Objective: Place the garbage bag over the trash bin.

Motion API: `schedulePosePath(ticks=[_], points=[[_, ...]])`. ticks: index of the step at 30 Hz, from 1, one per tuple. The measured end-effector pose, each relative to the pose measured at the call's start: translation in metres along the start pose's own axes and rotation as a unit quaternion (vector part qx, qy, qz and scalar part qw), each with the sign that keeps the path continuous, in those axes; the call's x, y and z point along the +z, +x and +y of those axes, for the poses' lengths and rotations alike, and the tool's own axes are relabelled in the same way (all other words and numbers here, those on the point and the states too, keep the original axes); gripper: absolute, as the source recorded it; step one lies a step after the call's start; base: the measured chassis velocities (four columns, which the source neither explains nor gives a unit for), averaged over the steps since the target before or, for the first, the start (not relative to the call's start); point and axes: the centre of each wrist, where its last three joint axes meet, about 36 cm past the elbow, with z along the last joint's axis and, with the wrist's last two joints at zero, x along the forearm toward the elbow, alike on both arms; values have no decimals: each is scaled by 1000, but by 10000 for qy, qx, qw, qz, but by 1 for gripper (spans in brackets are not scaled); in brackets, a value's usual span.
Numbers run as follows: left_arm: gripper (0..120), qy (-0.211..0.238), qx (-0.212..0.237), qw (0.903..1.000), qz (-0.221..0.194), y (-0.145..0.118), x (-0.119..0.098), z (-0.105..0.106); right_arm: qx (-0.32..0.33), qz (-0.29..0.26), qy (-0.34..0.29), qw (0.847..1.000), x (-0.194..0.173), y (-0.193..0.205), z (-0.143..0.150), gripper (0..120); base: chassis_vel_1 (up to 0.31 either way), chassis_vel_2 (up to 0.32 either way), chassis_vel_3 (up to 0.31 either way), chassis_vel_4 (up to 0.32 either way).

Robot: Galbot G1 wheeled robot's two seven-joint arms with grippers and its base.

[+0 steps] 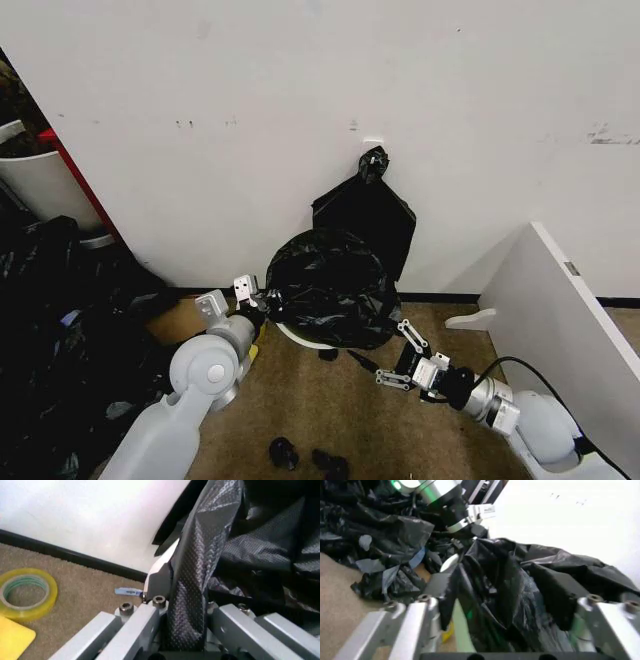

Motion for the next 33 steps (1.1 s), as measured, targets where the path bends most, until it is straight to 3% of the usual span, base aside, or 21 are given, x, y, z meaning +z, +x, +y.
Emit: schedulePosePath(ticks=[7, 14, 20, 23, 26, 33], points=[[1, -21, 14, 10000, -24, 1, 0, -3, -209, 112, 344, 9991, 2, 2, -5, 20, 0, 0, 0, 0], [1, -15, 13, 10000, -23, 4, 1, -4, -207, 70, 537, 9983, 5, 0, -3, 0, 0, 0, 0, 0], [1, 67, 52, 10000, -21, 6, 0, -8, -322, -283, 343, 9985, 16, -6, 11, 0, 0, 0, 0, 0], [1, 375, 141, 9992, 58, 4, -5, -12, -864, -648, 154, 9940, 24, -10, 27, 0, 0, 0, 0, 0], [1, 652, 223, 9975, 186, 4, -4, -15, -1176, -608, 371, 9905, 34, -12, 29, 0, 0, 0, 0, 0], [1, 1088, 388, 9922, 464, 9, 6, -20, -1180, -500, 586, 9900, 51, -18, 29, 0, 0, 0, 0, 0]])
